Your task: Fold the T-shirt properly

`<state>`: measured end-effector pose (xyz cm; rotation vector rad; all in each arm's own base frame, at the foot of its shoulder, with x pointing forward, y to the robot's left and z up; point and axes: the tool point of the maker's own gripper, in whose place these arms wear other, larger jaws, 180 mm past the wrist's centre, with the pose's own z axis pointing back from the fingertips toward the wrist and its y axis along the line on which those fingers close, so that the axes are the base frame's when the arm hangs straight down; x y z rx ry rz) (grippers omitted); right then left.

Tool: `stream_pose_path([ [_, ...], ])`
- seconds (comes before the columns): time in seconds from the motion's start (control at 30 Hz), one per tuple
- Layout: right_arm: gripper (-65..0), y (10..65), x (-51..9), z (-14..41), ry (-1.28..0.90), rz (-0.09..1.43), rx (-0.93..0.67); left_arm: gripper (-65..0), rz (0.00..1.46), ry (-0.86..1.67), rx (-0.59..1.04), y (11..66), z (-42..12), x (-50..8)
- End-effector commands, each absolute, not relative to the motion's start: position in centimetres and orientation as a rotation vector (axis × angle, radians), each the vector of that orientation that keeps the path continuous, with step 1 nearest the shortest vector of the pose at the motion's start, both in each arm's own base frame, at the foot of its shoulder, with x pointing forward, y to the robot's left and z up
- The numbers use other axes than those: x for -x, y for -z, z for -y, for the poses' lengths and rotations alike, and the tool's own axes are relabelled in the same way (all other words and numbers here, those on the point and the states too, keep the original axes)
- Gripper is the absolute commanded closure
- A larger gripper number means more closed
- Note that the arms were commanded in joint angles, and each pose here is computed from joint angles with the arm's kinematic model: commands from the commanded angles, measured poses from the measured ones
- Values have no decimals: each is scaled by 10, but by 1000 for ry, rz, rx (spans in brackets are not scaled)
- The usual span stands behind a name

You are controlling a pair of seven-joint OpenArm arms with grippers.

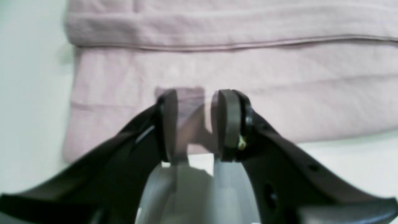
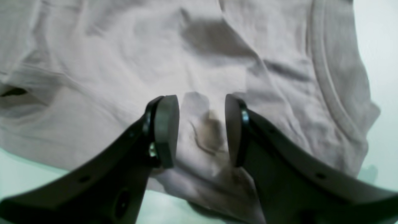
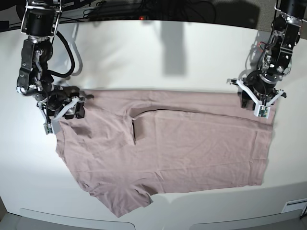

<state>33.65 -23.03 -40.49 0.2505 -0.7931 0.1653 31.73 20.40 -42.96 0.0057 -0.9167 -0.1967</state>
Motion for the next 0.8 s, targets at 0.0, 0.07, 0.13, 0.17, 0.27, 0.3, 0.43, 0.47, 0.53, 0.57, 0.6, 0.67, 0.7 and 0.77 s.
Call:
stream_pose_path([
  [0.0, -255, 388, -349, 235, -173, 850, -245, -215, 984, 200, -1, 413, -203, -330],
  [0.07, -255, 389, -348, 235, -176, 843, -241, -215, 995, 195, 19, 413, -196, -331],
  [0.13, -255, 389, -348, 235, -175, 843, -242, -215, 998, 186, 39, 414, -187, -331],
  [0.17, -255, 389, -348, 235, -175, 843, -242, -215, 998, 183, 45, 415, -185, -330],
  [0.27, -255, 393, -346, 237, -186, 827, -222, -215, 987, 189, 53, 417, -182, -329],
  [0.3, -255, 396, -345, 239, -191, 815, -208, -215, 976, 191, 50, 418, -183, -328],
  [0.43, -255, 408, -335, 240, -180, 776, -212, -215, 937, 195, 45, 425, -184, -322],
  [0.47, -255, 411, -331, 240, -175, 770, -219, -215, 933, 195, 45, 426, -184, -322],
  [0.53, -255, 418, -323, 240, -173, 751, -219, -215, 924, 195, 44, 428, -184, -320],
  [0.57, -255, 421, -318, 240, -173, 739, -218, -215, 917, 195, 44, 429, -184, -318],
  [0.6, -255, 424, -314, 240, -172, 730, -219, -215, 912, 195, 45, 431, -184, -316],
  [0.67, -255, 430, -306, 240, -169, 714, -222, -215, 899, 195, 46, 435, -184, -310],
  [0.7, -255, 432, -303, 240, -168, 706, -222, -215, 891, 194, 47, 438, -184, -306],
  [0.77, -255, 436, -297, 240, -166, 692, -224, -215, 872, 193, 49, 444, -184, -296],
])
